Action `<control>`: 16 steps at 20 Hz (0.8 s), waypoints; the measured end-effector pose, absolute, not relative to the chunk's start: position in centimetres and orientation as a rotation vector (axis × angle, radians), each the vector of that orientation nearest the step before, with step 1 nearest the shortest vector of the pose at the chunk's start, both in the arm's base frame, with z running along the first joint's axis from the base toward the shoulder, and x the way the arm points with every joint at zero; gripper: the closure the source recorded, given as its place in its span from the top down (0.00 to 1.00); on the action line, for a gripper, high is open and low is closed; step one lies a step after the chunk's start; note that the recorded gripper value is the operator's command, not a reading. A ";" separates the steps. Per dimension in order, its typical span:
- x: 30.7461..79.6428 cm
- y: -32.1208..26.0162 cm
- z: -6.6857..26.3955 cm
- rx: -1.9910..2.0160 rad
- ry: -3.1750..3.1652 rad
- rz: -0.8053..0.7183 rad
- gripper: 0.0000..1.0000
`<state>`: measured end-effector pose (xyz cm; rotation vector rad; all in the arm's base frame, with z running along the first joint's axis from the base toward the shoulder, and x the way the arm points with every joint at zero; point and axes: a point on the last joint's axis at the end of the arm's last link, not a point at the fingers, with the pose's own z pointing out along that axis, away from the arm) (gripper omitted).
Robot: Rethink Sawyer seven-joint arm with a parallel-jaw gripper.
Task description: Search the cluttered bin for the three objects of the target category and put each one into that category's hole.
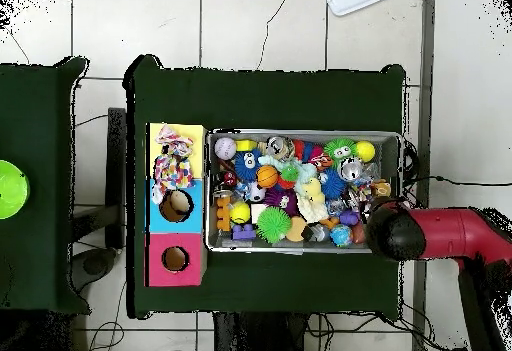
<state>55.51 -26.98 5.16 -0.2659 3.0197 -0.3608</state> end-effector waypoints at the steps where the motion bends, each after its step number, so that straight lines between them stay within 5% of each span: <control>1: 55.5 -27.1 5.2 -0.265 3.019 -0.362 1.00; 16: 56.3 -26.0 5.2 -0.296 2.981 -0.356 1.00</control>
